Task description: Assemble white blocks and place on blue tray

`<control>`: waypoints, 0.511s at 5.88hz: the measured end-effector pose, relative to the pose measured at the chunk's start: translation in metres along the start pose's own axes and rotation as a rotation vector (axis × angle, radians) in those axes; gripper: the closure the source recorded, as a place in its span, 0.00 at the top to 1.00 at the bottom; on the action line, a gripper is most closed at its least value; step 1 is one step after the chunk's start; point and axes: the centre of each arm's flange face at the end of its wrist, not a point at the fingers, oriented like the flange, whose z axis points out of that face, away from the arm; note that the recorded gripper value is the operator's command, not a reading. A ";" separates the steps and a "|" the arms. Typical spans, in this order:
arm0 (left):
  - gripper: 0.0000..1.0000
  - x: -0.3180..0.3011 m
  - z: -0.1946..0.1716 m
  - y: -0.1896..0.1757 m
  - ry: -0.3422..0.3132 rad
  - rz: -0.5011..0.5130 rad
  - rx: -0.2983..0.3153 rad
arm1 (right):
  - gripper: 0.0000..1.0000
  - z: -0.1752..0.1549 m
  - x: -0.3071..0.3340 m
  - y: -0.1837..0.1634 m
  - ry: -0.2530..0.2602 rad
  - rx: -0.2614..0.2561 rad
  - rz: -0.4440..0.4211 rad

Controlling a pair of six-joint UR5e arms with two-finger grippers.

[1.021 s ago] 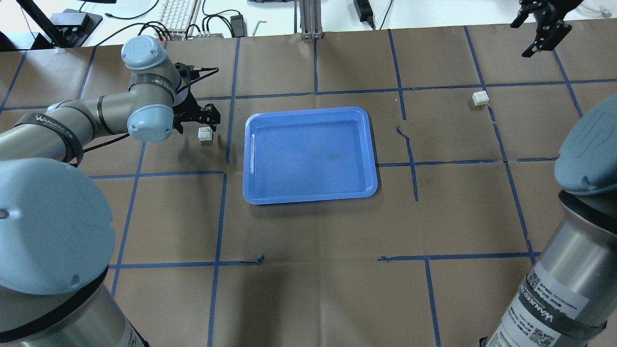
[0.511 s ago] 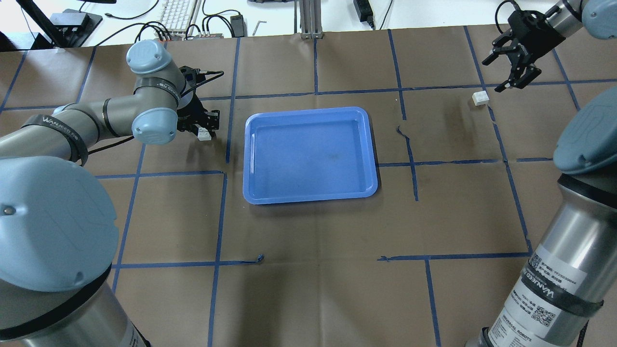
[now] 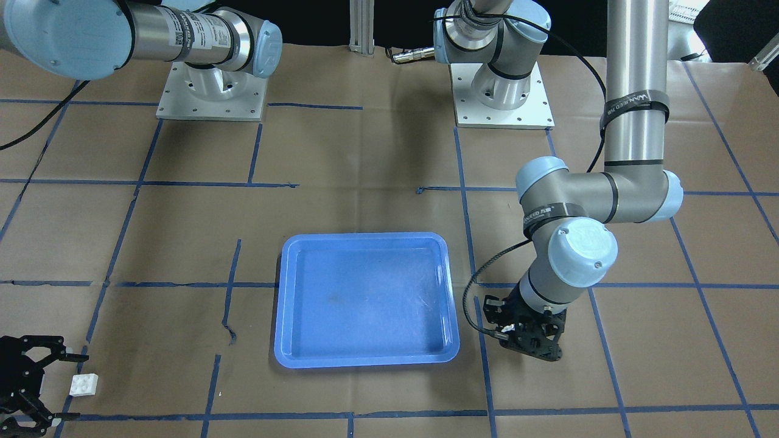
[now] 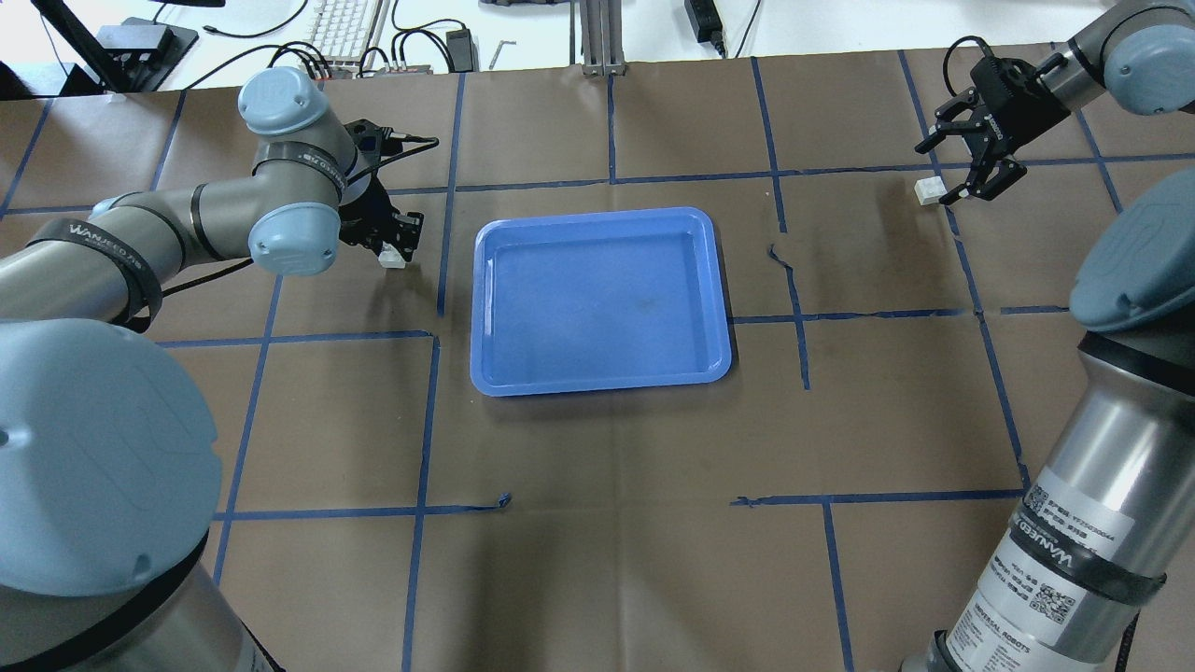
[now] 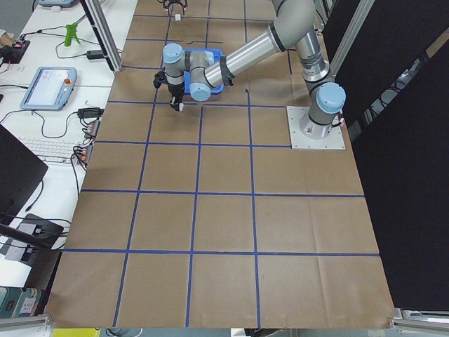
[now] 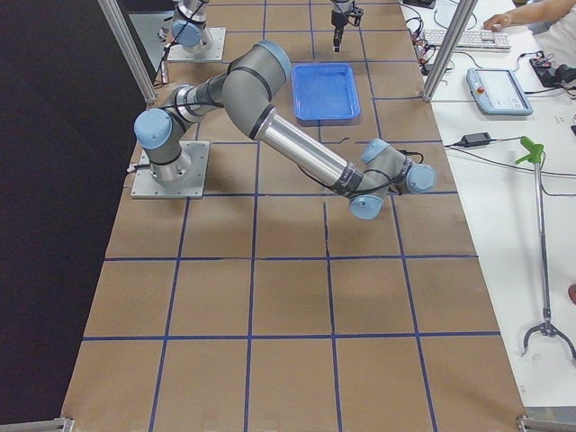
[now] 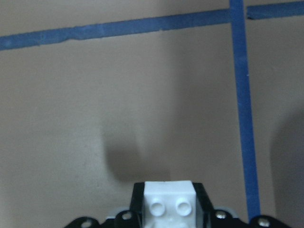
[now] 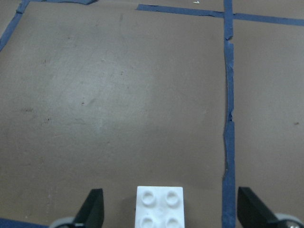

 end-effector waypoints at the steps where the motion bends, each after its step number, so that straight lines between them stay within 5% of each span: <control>1: 0.14 0.039 -0.013 -0.006 -0.011 0.201 0.003 | 0.60 0.000 -0.001 0.002 0.000 -0.001 0.006; 3: 0.15 0.118 -0.017 -0.016 -0.011 0.629 0.007 | 0.37 -0.002 -0.002 0.005 0.001 -0.003 0.014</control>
